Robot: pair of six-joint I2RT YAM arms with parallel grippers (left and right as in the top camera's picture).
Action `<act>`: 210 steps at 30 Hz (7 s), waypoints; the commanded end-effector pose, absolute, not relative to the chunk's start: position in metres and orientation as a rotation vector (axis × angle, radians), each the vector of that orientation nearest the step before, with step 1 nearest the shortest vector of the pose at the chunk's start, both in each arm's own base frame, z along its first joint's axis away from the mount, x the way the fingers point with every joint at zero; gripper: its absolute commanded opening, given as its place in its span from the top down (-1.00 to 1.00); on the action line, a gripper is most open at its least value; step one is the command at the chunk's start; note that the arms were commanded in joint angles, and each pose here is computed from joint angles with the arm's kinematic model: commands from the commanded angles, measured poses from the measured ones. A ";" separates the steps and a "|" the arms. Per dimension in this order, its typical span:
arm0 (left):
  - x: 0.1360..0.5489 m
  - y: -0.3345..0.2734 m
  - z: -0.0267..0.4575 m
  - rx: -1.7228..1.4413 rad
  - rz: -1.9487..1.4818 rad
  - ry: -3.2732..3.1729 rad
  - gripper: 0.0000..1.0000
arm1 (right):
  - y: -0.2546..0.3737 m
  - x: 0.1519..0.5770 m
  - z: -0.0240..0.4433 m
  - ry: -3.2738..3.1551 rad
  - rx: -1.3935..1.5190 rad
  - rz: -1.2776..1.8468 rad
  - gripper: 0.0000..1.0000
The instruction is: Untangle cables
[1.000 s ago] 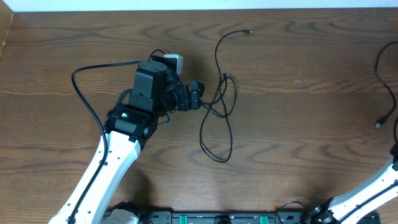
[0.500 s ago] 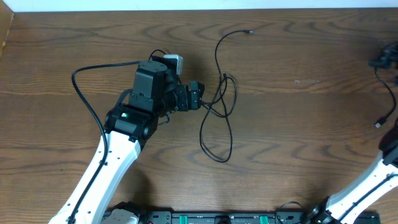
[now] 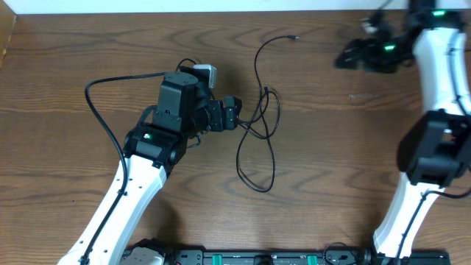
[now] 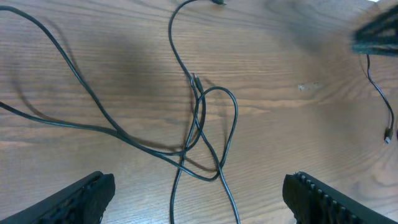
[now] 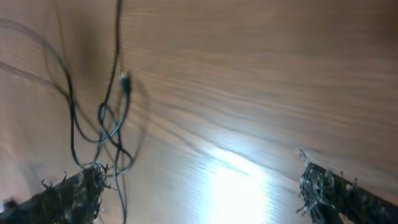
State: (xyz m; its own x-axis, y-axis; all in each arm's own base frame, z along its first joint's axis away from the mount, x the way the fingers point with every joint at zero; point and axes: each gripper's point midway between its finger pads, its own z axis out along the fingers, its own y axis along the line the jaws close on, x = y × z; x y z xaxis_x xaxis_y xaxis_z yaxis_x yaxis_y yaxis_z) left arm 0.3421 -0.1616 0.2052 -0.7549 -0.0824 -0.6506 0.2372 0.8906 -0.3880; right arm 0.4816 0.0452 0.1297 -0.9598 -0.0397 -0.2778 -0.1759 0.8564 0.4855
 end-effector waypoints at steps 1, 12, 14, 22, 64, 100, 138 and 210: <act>0.355 -0.133 0.203 0.039 -0.375 2.340 -0.82 | 0.096 0.469 0.108 2.821 -0.217 0.824 -0.99; 0.349 -0.037 0.195 -0.195 0.292 2.322 -0.83 | 0.250 0.404 0.048 2.856 -0.770 0.635 -0.98; 0.349 -0.037 0.195 -0.194 0.292 2.322 -0.83 | 0.263 0.396 0.045 2.849 -0.840 0.556 -0.99; 0.349 -0.037 0.195 -0.194 0.292 2.322 -0.83 | 0.290 0.381 0.036 2.777 -1.011 0.239 -0.98; 0.349 -0.037 0.195 -0.194 0.292 2.322 -0.83 | 0.203 0.457 -0.035 2.779 -0.824 -0.184 -0.01; 0.349 -0.037 0.195 -0.194 0.292 2.322 -0.83 | -0.122 0.558 0.018 2.503 0.902 0.328 -0.98; 0.349 -0.037 0.195 -0.194 0.292 2.322 -0.83 | -0.062 0.410 0.118 3.273 0.247 -0.038 -0.99; 0.349 -0.037 0.195 -0.194 0.292 2.322 -0.83 | -0.055 0.347 -0.101 2.851 0.483 -0.100 -0.99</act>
